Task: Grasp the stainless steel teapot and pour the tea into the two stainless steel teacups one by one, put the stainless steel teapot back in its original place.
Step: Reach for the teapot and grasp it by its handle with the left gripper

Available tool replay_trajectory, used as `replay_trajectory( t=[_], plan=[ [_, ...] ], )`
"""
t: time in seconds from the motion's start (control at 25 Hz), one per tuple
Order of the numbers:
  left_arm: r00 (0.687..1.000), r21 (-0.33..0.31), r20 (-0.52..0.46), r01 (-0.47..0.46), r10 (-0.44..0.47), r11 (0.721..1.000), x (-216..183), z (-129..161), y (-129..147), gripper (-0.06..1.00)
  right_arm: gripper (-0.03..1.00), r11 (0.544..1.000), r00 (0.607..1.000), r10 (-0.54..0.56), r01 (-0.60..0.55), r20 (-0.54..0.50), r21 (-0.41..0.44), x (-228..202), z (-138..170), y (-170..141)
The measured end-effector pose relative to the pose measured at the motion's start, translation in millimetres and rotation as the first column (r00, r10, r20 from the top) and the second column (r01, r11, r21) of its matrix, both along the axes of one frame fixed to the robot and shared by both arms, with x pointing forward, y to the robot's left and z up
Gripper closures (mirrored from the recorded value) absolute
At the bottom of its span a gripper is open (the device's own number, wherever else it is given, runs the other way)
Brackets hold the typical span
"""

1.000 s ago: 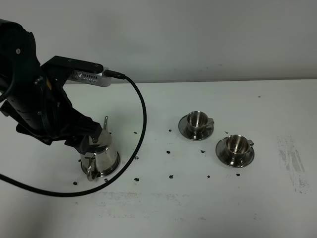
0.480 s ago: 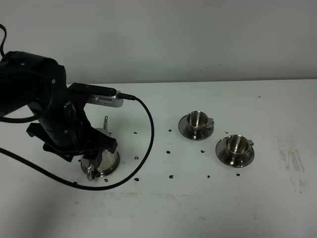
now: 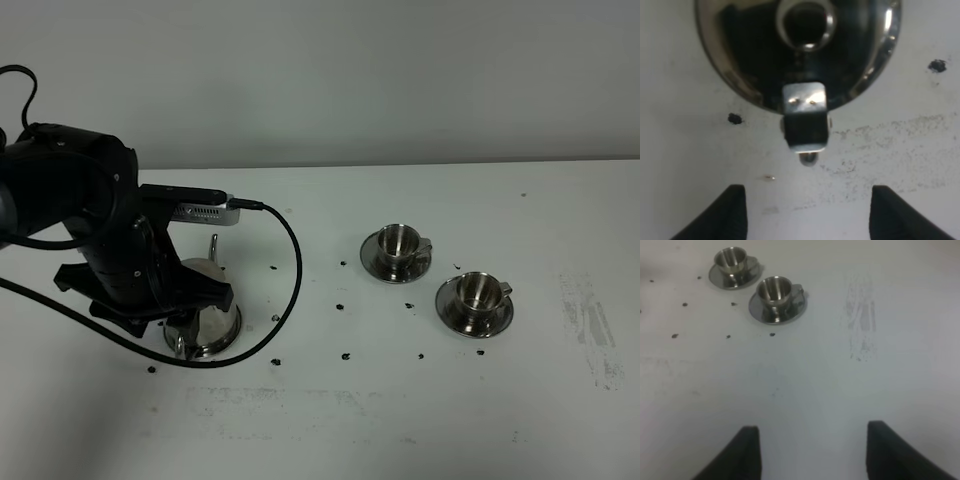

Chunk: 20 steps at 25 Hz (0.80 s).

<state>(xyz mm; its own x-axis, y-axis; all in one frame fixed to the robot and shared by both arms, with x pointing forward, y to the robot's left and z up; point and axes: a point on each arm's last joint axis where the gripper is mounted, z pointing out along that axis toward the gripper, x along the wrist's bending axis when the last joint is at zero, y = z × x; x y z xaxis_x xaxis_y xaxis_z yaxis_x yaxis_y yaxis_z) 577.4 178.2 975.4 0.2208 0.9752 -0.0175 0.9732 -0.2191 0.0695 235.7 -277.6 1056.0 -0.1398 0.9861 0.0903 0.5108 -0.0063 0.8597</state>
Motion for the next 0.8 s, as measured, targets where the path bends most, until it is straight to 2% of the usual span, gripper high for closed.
replay_trajectory(
  t=[0.36, 0.8],
  plan=[
    [1.0, 0.0, -0.001, -0.005, 0.005, 1.0, 7, -16, -1, 0.43, 0.5, 1.0, 1.0, 0.0, 0.0, 0.0, 0.0, 0, 0, 0],
    [0.999, -0.056, 0.016, -0.043, 0.044, 0.998, 18, -35, -4, 0.43, 0.5, 1.0, 1.0, 0.0, 0.0, 0.0, 0.0, 0, 0, 0]
  ],
)
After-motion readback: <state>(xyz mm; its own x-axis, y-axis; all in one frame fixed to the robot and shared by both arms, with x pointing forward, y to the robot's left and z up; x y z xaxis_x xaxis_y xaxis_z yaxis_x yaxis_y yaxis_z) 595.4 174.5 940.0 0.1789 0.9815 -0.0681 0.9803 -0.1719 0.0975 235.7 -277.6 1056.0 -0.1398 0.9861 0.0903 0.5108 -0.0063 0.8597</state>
